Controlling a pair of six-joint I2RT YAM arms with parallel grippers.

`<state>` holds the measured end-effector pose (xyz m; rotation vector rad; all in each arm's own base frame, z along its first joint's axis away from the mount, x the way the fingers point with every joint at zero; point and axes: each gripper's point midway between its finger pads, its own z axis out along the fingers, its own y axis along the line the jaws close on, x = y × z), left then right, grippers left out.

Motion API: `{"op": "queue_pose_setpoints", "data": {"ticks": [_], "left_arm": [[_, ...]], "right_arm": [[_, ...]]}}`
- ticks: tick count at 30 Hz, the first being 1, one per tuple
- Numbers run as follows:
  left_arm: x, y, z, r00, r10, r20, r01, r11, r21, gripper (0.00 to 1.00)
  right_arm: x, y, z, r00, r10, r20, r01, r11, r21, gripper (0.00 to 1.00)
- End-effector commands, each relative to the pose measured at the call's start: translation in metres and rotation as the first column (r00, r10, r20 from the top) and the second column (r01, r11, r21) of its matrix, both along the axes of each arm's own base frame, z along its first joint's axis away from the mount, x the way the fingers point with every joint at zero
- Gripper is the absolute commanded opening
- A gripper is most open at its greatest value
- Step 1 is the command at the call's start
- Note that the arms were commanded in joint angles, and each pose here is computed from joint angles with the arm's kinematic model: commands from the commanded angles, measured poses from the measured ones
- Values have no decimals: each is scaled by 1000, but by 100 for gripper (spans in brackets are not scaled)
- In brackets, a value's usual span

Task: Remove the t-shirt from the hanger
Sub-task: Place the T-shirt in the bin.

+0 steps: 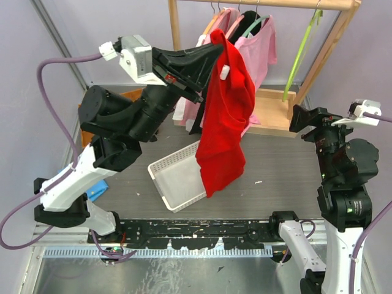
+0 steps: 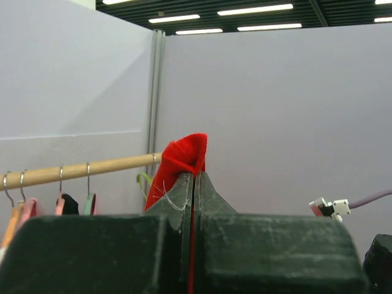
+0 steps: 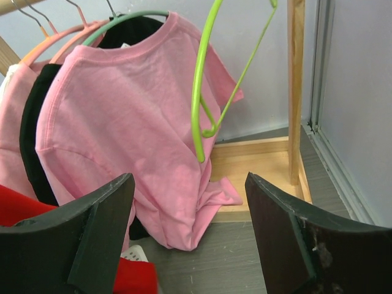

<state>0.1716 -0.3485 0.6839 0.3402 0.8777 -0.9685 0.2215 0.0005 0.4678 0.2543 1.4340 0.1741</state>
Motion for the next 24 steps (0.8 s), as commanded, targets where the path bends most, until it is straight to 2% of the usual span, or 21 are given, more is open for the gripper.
{"op": "queue_pose_setpoints", "data": {"ticks": [1,24], "left_arm": [[-6,40,33,996,65,61,-62,997,-56,0],[-5,129,62,939,321,124,-316,947,-60,0]], "right_arm": [[1,5,2,999,29,23,-29,1000,7,79],[5,8,-3,999,48,6,-48,999,-4,79]]}}
